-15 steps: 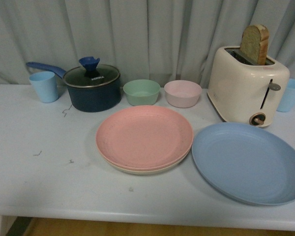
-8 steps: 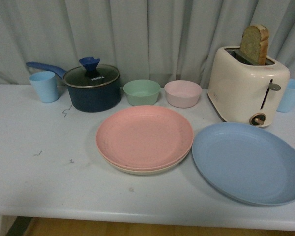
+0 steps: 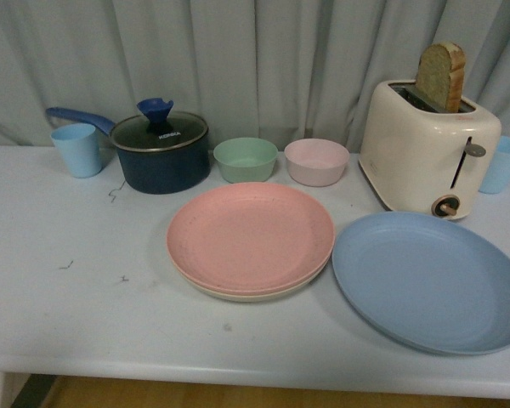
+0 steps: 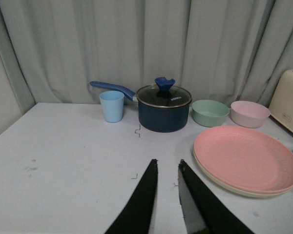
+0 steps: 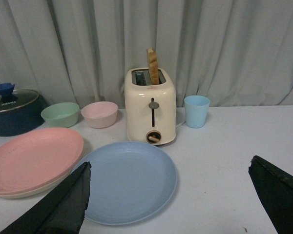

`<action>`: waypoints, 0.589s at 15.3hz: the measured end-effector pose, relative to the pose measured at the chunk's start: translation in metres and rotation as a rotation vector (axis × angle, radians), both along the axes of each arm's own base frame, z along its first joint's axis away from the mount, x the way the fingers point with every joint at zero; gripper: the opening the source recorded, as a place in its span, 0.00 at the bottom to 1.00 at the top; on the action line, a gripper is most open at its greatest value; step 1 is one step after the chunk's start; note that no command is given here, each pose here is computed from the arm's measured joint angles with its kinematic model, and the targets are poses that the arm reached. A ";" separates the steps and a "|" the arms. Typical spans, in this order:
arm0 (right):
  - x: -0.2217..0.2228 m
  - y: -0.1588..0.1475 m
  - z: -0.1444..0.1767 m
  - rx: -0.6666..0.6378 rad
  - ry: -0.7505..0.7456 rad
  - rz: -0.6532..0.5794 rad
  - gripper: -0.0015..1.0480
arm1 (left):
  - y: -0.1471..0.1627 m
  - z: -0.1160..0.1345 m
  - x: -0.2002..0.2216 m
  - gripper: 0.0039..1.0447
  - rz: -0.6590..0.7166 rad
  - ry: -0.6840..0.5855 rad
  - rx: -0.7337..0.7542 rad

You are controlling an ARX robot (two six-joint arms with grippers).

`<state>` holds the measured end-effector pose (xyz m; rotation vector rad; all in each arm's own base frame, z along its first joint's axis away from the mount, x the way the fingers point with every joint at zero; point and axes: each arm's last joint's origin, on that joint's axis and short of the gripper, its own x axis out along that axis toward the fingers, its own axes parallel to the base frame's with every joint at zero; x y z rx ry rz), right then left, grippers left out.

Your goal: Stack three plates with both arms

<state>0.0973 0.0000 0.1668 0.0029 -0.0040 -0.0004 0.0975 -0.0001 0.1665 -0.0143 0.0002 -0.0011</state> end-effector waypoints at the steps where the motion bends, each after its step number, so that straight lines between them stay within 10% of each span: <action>1: 0.000 0.000 0.000 0.000 0.000 0.000 0.94 | 0.000 0.000 0.000 0.31 0.000 0.000 0.000; 7: 0.035 -0.020 0.027 0.150 0.008 0.149 0.94 | 0.000 0.000 0.000 0.89 0.000 0.000 0.000; 9: 0.087 -0.032 0.058 0.160 -0.059 0.050 0.94 | 0.000 0.000 0.000 0.93 0.000 0.000 0.000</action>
